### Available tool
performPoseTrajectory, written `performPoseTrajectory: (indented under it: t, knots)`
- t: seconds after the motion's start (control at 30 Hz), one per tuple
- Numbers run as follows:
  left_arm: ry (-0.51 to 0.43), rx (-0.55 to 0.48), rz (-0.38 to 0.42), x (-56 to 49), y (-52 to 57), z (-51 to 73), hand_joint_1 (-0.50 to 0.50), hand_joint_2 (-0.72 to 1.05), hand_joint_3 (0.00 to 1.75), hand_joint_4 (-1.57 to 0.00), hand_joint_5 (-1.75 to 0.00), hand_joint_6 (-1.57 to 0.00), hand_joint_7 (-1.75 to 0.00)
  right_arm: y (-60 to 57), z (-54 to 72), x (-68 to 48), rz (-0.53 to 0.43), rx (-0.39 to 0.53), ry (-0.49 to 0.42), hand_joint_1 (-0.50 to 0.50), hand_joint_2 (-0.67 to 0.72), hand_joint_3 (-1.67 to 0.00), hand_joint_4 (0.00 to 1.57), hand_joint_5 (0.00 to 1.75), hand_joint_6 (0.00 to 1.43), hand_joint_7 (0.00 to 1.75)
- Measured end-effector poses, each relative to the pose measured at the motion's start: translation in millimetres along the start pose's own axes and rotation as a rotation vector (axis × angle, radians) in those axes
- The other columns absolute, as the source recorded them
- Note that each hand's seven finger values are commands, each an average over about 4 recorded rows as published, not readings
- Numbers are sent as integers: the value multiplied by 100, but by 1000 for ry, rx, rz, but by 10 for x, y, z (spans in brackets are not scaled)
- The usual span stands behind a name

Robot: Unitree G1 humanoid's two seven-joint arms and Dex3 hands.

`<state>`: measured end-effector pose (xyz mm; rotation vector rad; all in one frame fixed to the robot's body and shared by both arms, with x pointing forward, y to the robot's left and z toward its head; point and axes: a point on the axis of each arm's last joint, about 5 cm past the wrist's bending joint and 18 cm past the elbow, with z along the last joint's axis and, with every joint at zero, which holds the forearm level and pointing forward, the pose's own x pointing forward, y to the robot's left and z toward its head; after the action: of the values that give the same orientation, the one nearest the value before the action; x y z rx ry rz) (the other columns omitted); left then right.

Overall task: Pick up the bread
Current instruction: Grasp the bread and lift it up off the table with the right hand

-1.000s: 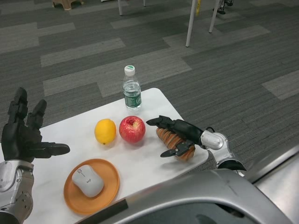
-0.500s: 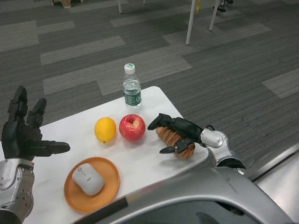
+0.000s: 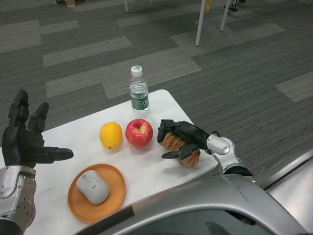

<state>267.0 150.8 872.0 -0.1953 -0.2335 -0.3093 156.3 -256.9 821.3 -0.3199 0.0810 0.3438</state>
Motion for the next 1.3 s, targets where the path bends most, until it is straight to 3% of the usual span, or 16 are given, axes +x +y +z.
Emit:
performPoseTrajectory:
  t: [0.3, 0.73, 0.93, 1.0, 1.07, 1.2, 1.3]
  knots:
    - [-1, 0, 0, 0, -1, 0, 50, -19, 7, 0, -41, 0, 0, 67, 55, 92, -37, 57, -69, -12, -64, -40, 0, 78, 46, 161]
    - [-2, -1, 0, 0, -3, -1, 50, -19, 7, 0, -41, 0, 0, 46, 139, 137, -97, 58, -132, -12, -60, -42, 0, 78, 41, 161]
    - [-2, -1, 0, 0, -4, -1, 50, -19, 9, 0, -41, 0, 0, 4, 123, 84, -118, 52, -121, -12, -60, -40, 0, 73, 13, 150]
    - [-2, -1, 0, 1, -5, -1, 50, -19, 9, 0, -41, 0, 0, -20, 129, 52, -123, 39, -119, -12, -60, -44, 0, 68, 3, 129]
    - [-3, -1, 0, 1, -5, -1, 50, -19, 9, 0, -41, 0, 0, -55, 148, 17, -126, 19, -121, -15, -60, -48, 0, 58, 0, 98]
    - [-4, -2, -1, 2, -8, -1, 50, -19, 9, 0, -41, 0, 0, -145, 230, -79, -138, -35, -108, -29, -54, -61, 0, 39, 0, 42]
    - [-6, -2, -1, 3, -10, -1, 50, -19, 9, 0, -41, 0, 0, -195, 300, -179, -139, -89, -36, -29, -54, -56, 0, 39, 0, 26]
